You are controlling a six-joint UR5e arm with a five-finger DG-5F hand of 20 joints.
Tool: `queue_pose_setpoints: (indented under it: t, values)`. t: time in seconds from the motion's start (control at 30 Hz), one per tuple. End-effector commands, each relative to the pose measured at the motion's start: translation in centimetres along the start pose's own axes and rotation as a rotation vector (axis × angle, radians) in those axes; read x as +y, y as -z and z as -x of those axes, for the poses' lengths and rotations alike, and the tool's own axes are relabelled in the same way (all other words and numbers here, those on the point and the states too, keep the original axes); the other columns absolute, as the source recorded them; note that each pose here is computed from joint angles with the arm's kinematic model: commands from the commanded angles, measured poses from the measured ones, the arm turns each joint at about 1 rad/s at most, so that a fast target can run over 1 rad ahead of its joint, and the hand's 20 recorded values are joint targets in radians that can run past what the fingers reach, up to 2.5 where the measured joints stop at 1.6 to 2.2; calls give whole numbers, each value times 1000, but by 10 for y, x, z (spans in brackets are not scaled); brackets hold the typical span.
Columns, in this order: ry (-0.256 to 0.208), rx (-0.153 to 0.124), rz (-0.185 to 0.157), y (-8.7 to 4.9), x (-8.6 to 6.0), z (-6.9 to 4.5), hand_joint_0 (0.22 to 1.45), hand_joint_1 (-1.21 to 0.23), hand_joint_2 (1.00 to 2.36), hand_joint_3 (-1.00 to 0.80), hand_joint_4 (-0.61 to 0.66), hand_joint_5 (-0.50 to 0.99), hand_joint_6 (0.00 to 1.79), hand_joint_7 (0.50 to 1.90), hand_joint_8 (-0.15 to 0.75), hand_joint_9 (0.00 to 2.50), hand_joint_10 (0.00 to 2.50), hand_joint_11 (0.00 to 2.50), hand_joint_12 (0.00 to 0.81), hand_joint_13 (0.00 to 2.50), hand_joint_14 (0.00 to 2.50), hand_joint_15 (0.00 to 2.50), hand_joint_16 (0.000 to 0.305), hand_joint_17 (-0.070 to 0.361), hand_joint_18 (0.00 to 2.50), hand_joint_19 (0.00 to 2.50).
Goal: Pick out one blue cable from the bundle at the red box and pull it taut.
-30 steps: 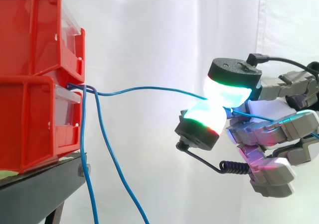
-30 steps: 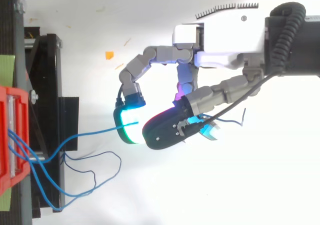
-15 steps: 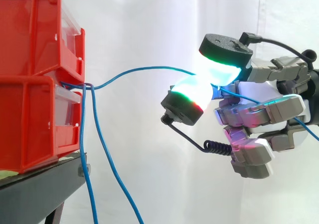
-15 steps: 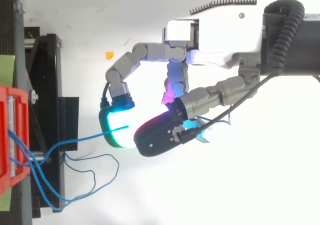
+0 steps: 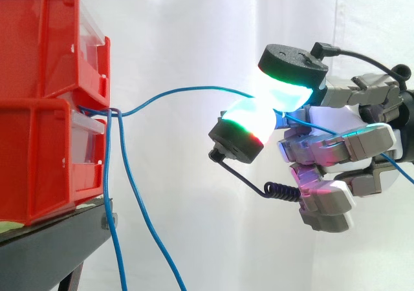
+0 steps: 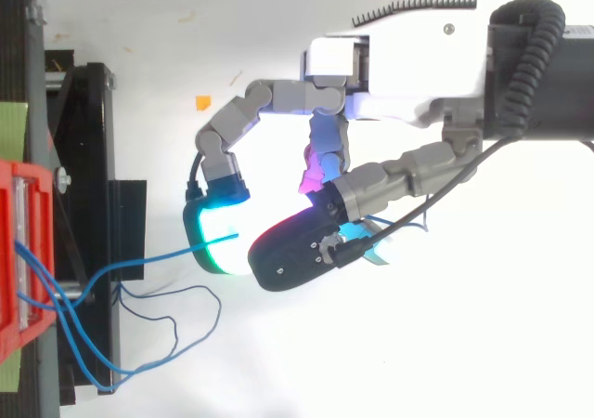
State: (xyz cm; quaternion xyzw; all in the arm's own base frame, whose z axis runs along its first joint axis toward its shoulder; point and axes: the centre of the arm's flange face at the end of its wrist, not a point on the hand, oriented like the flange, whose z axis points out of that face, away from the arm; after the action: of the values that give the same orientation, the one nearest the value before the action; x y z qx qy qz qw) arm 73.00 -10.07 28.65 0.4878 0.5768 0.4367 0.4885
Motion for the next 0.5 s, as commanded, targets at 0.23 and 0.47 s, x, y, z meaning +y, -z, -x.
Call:
queue_pose_setpoints:
  t: [0.23, 0.47]
  values:
    - [0, 0, -1, 0, 0, 0, 471, -768, 1894, -49, -473, -19, 877, 1240, 226, 1774, 34, 806, 364, 1347, 24, 619, 65, 145, 1192, 724]
    - [0, 0, -1, 0, 0, 0, 477, -774, 1861, -41, -469, -20, 876, 1241, 230, 1752, 34, 790, 367, 1339, 23, 610, 65, 145, 1187, 717]
